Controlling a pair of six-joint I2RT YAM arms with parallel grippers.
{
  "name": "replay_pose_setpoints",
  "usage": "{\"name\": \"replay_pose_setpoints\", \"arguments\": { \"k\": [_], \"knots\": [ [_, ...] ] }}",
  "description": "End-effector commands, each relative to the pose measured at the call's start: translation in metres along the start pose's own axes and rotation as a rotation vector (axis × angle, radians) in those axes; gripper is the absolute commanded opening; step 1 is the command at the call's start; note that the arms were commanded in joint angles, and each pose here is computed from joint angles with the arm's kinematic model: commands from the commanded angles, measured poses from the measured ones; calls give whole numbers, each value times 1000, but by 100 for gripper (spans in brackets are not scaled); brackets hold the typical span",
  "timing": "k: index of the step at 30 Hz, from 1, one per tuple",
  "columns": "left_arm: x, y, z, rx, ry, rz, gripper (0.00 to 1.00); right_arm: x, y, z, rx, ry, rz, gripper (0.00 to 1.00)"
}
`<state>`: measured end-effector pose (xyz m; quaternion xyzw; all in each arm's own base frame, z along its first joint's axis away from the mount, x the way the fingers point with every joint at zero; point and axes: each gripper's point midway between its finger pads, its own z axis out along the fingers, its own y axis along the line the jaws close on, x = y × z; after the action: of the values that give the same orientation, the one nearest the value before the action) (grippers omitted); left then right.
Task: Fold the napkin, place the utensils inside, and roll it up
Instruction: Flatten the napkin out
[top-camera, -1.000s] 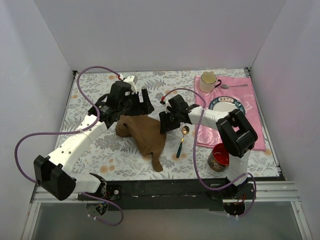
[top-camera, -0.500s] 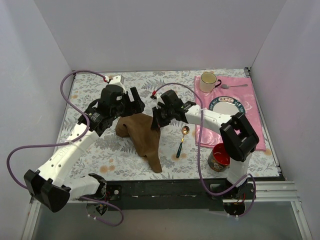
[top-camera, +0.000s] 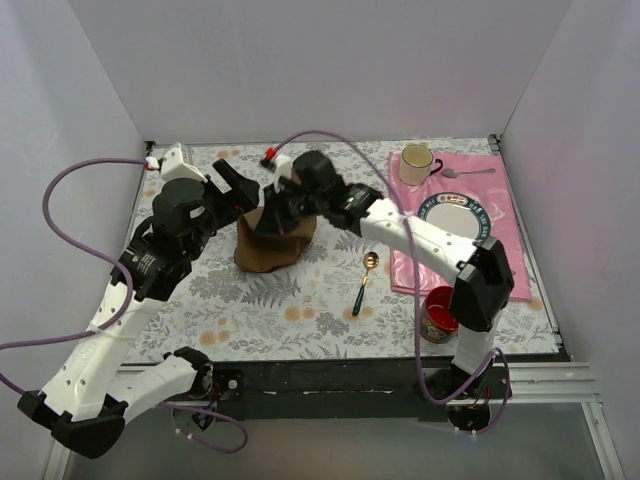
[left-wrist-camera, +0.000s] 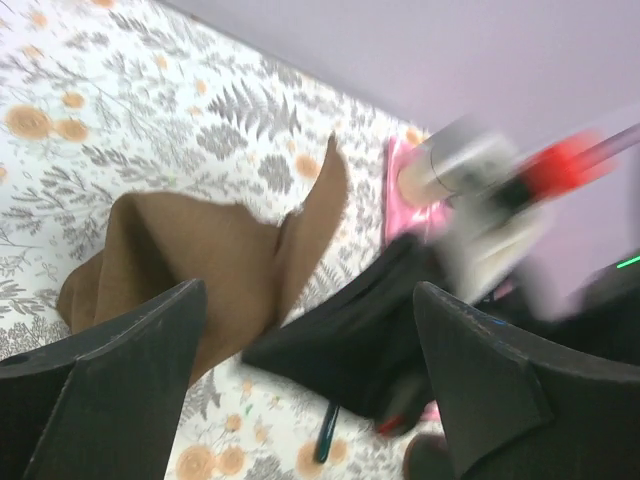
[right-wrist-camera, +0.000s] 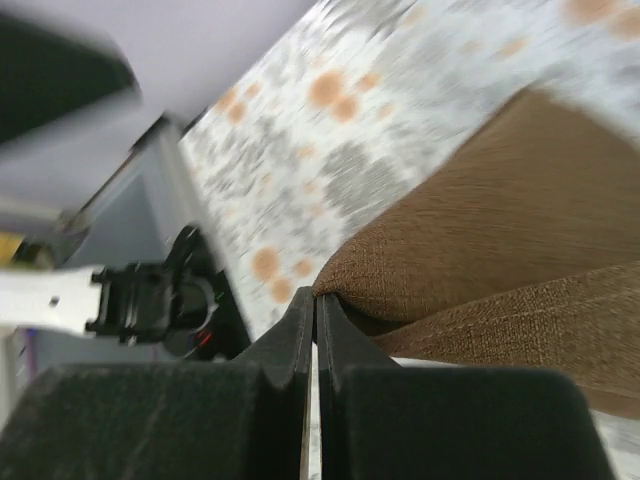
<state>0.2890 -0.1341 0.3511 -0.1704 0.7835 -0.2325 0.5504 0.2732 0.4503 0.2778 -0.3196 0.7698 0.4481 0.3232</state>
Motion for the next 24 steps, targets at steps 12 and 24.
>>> {"name": "replay_pose_setpoints", "arguments": {
  "k": [12,24],
  "knots": [
    [86,79,-2,-388,291,-54,90,89,-60,-58,74,27,161,72],
    [133,107,37,-415,348,63,89,70,-140,-6,249,39,279,91]
  ]
}}
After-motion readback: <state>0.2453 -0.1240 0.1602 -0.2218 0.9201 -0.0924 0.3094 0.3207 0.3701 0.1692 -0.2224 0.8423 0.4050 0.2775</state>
